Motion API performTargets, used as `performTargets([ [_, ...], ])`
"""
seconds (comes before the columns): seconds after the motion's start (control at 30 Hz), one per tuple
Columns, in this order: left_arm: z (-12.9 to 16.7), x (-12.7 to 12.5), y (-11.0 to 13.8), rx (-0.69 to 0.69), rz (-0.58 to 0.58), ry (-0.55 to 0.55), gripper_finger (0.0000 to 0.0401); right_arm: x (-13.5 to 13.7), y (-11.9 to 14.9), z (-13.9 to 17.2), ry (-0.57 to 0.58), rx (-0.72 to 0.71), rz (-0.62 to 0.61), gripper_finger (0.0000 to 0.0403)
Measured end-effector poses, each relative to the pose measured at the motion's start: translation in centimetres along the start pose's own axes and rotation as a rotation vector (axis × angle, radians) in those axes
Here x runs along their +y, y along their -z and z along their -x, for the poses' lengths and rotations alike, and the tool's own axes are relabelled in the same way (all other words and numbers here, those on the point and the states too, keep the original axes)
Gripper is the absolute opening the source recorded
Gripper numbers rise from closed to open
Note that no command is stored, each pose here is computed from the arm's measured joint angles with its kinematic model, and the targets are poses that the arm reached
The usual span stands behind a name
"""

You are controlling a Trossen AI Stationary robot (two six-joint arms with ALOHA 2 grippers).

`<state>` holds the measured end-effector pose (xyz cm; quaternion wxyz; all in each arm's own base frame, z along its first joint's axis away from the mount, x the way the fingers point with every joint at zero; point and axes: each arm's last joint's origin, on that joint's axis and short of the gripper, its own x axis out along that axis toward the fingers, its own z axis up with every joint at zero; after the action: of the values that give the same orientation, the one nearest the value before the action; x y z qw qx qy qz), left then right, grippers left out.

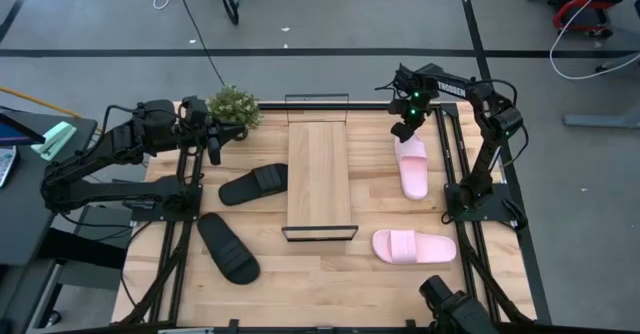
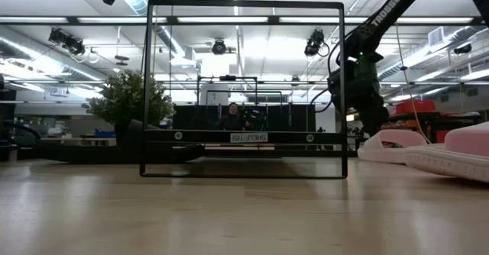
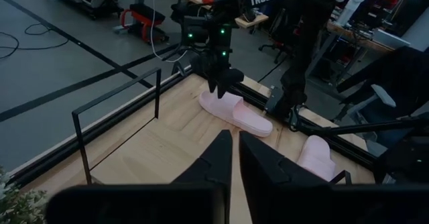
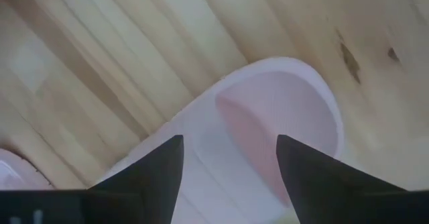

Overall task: Pick and place slides into the shelf
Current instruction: Put the top pink slide on the shelf

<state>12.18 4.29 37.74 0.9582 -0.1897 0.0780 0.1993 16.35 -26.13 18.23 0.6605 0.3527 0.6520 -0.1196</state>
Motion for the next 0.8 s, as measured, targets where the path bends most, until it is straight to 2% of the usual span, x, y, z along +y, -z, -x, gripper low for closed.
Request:
performTargets([
  [0.33, 0.0, 0.0, 0.0, 0.000, 0.000, 0.000, 0.0024, -0.4, 0.9, -1.7, -0.064, 0.009, 0.039, 0.0239],
  [0.57, 0.0, 0.0, 0.0, 0.000, 0.024, 0.000, 0.0030, -0.1, 1.6, -2.4, -0.183, 0.014, 0.029, 0.0231],
  [0.8, 0.0, 0.0, 0.0, 0.000, 0.026, 0.000, 0.0035, 0.0, 2.2, -3.4, -0.198, 0.043, 0.048, 0.0215],
])
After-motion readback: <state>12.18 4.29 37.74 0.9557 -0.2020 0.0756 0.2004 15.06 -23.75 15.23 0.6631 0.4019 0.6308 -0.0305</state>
